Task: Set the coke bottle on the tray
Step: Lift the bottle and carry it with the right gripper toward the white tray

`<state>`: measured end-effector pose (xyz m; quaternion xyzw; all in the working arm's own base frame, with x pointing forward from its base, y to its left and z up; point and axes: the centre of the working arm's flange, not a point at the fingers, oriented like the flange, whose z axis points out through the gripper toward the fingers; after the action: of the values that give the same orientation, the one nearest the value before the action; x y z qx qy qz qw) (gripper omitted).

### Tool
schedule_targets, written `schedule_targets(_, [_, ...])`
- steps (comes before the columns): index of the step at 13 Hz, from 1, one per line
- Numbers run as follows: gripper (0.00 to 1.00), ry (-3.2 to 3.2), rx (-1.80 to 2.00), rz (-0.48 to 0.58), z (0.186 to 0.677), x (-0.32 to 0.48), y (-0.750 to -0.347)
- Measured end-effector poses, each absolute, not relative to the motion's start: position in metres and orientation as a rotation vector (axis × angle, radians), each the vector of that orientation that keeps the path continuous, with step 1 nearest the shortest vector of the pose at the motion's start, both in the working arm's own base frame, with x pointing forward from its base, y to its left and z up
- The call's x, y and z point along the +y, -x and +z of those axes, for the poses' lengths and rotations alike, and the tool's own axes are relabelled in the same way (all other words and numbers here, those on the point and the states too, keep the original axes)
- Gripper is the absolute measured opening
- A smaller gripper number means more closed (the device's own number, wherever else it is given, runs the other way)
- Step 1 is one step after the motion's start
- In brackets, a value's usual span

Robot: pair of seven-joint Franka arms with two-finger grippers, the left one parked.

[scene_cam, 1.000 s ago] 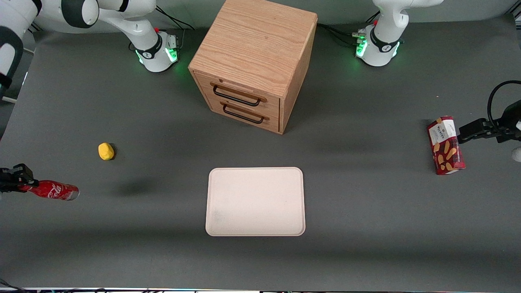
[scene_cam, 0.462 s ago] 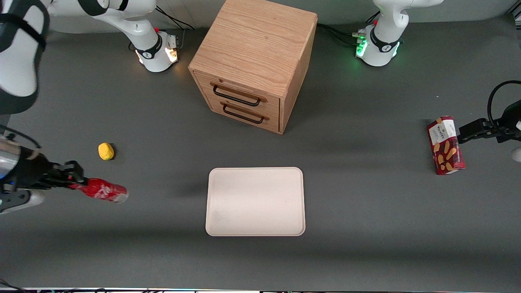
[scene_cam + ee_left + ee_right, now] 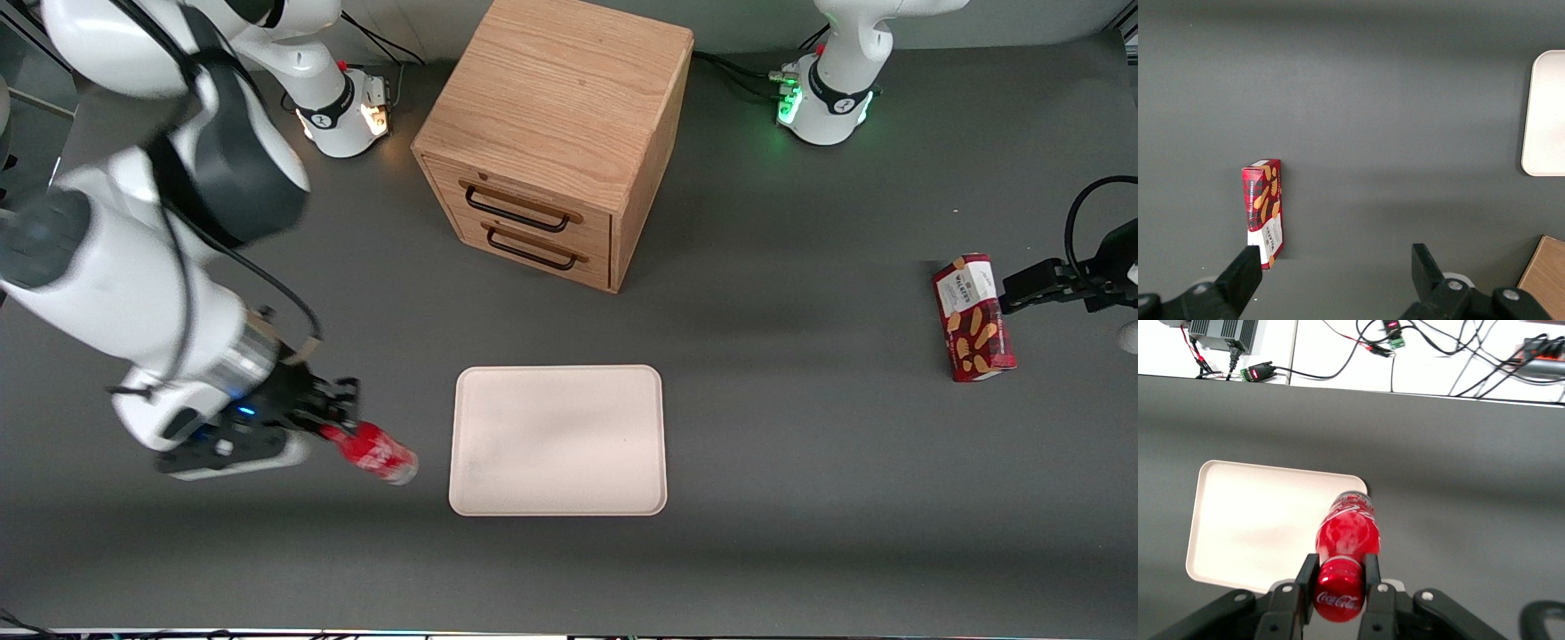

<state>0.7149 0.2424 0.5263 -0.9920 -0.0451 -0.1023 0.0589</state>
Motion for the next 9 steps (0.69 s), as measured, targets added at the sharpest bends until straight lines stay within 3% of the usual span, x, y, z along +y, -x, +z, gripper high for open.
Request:
schedule_targets(5, [0.32, 2.985, -0.152, -0.271, 0.419, 0.265, -0.743])
schedule_targets(9, [0.32, 2.983, -0.181, -0.202, 0.362, 0.285, -0.743])
